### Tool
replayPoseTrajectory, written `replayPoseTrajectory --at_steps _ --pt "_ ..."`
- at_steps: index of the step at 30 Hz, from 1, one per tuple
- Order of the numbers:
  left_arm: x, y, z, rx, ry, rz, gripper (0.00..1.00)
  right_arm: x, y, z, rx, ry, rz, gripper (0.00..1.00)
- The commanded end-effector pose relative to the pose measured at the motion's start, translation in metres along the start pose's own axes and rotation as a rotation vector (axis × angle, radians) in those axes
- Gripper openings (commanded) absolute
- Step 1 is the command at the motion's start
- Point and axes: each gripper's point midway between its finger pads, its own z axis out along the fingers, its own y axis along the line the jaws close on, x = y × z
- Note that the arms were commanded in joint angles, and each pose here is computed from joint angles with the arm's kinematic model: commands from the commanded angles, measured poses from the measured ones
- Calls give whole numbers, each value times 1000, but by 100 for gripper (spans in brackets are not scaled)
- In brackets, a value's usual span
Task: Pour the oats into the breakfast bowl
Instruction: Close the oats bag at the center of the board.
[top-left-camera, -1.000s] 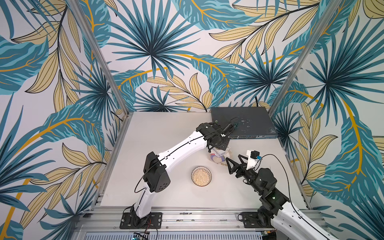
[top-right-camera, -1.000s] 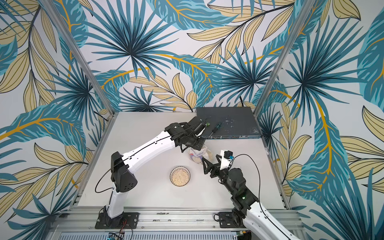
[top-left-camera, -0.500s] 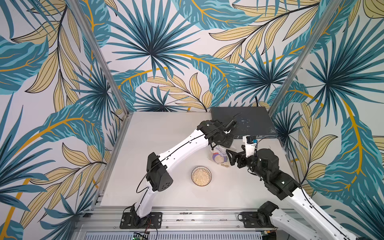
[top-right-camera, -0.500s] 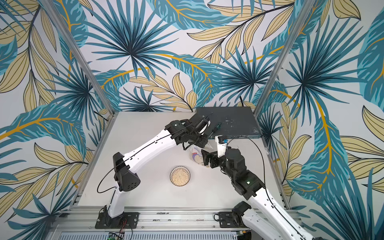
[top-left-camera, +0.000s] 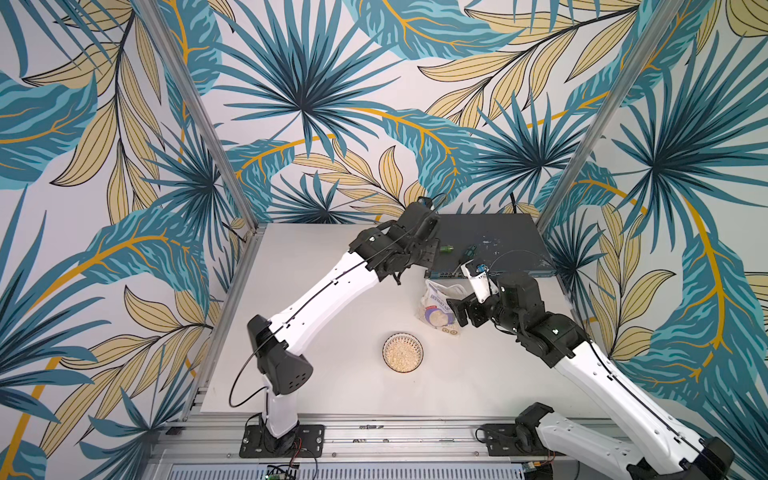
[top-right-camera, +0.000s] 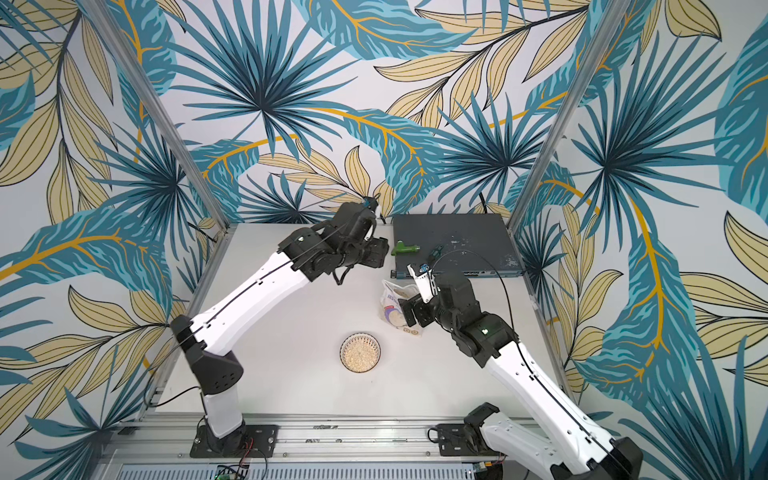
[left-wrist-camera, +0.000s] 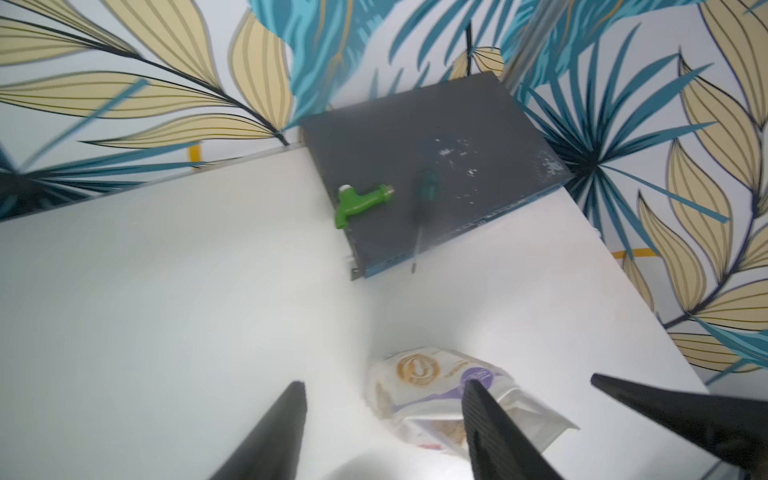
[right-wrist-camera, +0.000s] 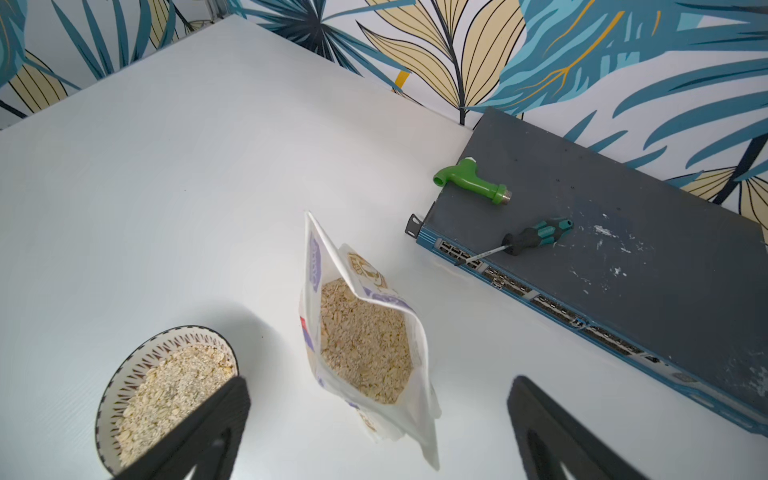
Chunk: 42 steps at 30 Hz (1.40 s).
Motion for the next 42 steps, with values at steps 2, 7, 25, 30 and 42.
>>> replayPoseTrajectory --at_steps 2,7,25,30,42 --pt "-12 51 -50 -125 -195 -64 74 -3 -3 13 -63 77 -142 100" --pt "44 90 -67 -184 -182 -115 78 -1 0 45 -148 204 -259 100" --pt "151 140 -82 -237 -138 -234 80 -30 26 24 -312 99 -207 100" --pt "158 144 -84 -224 -173 -237 84 25 20 44 -272 272 -227 100" --pt "159 145 -85 -216 -196 -231 86 36 -18 74 -77 349 -267 97"
